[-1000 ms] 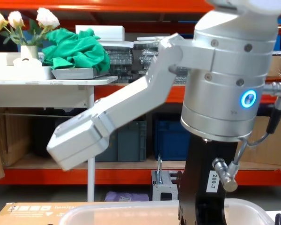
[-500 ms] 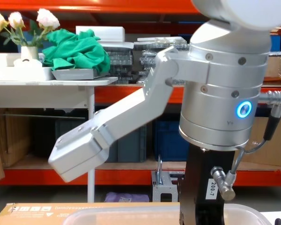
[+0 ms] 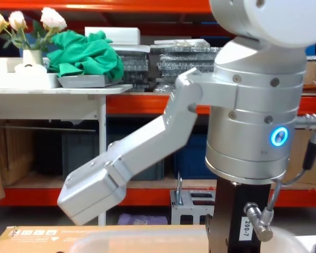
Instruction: Use one hand to grasp the basket and place it at the designated location.
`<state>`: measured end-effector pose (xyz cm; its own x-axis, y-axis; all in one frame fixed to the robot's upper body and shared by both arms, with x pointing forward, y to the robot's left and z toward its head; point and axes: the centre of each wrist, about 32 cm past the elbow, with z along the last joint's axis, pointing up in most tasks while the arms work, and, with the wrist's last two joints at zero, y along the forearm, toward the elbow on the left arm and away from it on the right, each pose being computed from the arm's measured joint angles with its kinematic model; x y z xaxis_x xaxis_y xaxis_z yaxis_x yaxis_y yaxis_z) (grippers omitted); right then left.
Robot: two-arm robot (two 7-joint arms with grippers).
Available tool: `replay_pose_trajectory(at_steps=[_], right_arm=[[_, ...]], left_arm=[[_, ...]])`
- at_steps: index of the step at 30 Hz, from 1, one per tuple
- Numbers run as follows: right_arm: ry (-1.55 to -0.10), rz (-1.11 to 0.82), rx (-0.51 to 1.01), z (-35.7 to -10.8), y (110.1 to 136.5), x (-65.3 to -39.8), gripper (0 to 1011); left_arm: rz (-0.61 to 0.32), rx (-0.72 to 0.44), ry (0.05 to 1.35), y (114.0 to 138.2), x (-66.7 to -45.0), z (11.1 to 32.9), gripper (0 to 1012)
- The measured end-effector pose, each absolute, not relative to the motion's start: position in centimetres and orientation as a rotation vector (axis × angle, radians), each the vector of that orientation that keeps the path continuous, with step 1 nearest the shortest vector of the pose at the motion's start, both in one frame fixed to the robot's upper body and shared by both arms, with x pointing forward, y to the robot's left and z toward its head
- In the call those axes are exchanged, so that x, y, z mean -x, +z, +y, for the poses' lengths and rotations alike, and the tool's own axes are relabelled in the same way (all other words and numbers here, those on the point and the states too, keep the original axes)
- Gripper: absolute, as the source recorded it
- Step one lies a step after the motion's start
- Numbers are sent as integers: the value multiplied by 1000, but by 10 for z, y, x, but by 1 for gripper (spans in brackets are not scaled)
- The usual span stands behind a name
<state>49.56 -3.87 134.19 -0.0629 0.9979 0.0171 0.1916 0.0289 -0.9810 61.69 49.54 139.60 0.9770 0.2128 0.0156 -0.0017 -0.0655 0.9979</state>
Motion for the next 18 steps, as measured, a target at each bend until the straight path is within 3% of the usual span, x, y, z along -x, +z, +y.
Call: replay_pose_trajectory(at_steps=[18], right_arm=[[1132, -1408, 1298, -37, 1347, -497, 923]], left_arm=[[163, -1629, 177, 1396, -617, 495, 0]])
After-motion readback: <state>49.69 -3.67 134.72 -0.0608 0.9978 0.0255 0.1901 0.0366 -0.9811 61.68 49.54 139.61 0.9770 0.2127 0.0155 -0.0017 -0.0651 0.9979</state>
